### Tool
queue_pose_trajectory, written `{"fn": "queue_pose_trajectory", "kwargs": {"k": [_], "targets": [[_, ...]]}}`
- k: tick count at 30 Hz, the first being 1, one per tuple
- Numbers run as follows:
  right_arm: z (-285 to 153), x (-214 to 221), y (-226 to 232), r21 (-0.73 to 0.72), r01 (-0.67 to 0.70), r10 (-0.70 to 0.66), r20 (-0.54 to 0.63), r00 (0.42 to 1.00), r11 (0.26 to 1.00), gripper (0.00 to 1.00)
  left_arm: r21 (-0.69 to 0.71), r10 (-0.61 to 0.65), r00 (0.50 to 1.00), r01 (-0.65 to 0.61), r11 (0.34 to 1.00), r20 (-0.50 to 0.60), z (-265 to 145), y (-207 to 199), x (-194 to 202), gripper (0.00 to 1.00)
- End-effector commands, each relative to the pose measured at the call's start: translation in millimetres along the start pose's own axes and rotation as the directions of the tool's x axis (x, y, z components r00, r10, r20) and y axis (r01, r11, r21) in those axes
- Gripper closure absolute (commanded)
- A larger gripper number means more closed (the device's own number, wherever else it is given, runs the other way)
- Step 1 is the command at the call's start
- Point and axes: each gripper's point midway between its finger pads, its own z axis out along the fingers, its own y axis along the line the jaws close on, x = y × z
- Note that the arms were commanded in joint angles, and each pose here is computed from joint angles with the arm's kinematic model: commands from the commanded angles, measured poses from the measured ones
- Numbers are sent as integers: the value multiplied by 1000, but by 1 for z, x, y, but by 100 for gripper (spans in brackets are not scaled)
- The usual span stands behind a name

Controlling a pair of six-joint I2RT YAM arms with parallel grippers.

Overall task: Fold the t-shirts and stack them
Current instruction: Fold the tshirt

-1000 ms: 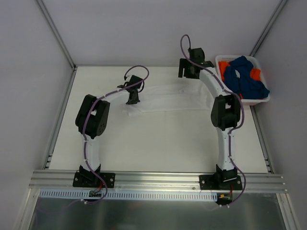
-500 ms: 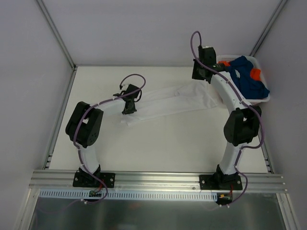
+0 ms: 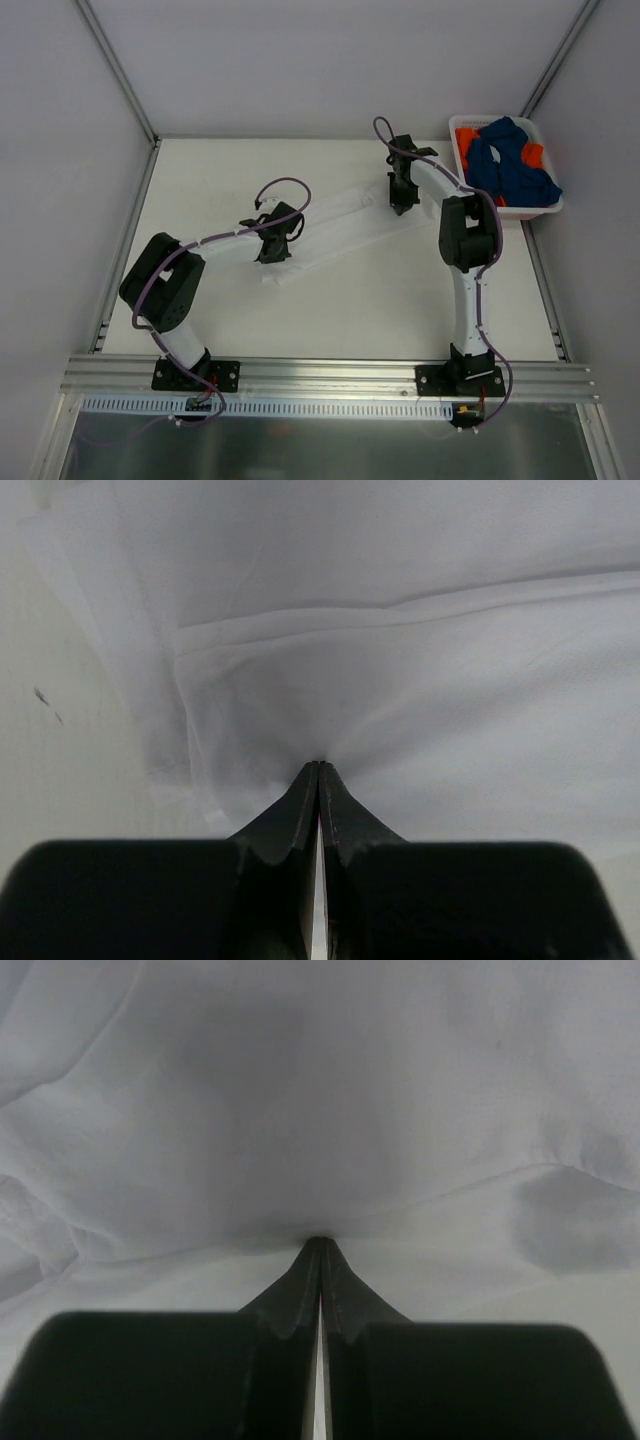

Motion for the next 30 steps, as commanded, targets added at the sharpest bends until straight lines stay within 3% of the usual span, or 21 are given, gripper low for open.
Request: {"fn": "queue_pose_trajectory", "kwargs": {"k": [1, 18, 24, 30], "targets": [[-14, -11, -6, 21, -21, 21, 10, 1000, 1000, 100, -6, -39, 999, 40, 999, 22, -15, 1, 10, 100], [11, -24, 3, -39, 13, -13, -12, 1000, 999, 99, -3, 17, 997, -17, 1000, -71, -31, -21, 116, 100], [8, -32, 8, -69, 35, -35, 6, 999, 997, 99, 7, 67, 990, -67, 998, -123, -39, -48, 171, 100], [0, -29, -4, -37, 85, -85, 3, 996, 996, 99, 67, 165, 978, -157, 985, -130, -65, -87, 198, 100]]}}
